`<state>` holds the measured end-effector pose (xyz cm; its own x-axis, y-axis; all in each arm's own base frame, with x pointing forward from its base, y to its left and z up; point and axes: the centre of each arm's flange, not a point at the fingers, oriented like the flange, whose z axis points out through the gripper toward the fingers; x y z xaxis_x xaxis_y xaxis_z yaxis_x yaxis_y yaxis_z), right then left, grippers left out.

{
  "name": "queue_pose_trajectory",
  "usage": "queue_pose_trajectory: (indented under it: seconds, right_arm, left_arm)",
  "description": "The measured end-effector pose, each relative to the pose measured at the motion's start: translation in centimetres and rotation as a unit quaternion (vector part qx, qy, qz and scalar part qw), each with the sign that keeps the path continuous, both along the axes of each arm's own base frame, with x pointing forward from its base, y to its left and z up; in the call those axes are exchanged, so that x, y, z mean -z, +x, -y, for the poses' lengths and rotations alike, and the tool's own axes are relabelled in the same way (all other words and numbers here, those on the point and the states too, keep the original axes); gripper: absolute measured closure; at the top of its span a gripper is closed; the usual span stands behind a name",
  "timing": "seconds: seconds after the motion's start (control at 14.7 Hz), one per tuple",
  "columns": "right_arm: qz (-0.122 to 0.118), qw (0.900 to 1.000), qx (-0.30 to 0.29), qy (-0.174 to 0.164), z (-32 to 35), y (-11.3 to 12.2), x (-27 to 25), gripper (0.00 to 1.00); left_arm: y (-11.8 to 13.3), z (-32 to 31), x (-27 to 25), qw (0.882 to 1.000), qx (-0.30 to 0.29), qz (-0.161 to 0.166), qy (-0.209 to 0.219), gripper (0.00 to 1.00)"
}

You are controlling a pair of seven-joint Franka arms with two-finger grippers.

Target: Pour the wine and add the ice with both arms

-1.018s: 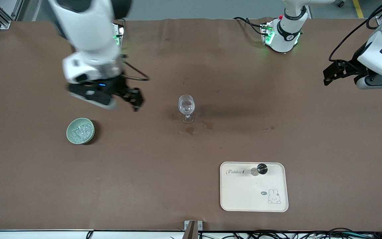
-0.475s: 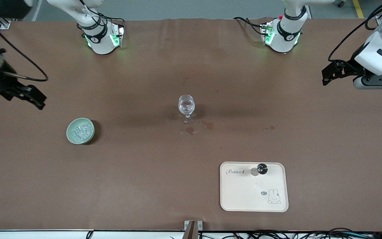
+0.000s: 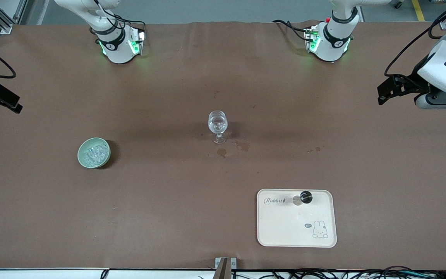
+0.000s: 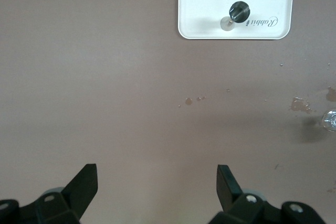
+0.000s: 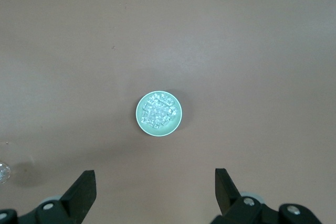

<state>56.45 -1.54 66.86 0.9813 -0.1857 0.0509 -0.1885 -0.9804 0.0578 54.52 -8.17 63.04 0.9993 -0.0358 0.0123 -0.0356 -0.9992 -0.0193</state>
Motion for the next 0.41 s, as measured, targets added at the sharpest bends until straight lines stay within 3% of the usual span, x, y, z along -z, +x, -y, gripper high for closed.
queue_pose_trajectory:
  seconds: [0.41]
  right_arm:
    - [0.006,1.000,-0.003,0.010,-0.13,0.23,0.40,0.00]
  left_arm:
    - [-0.10,0.01,0.08,1.000,0.000,-0.005,0.001,0.00]
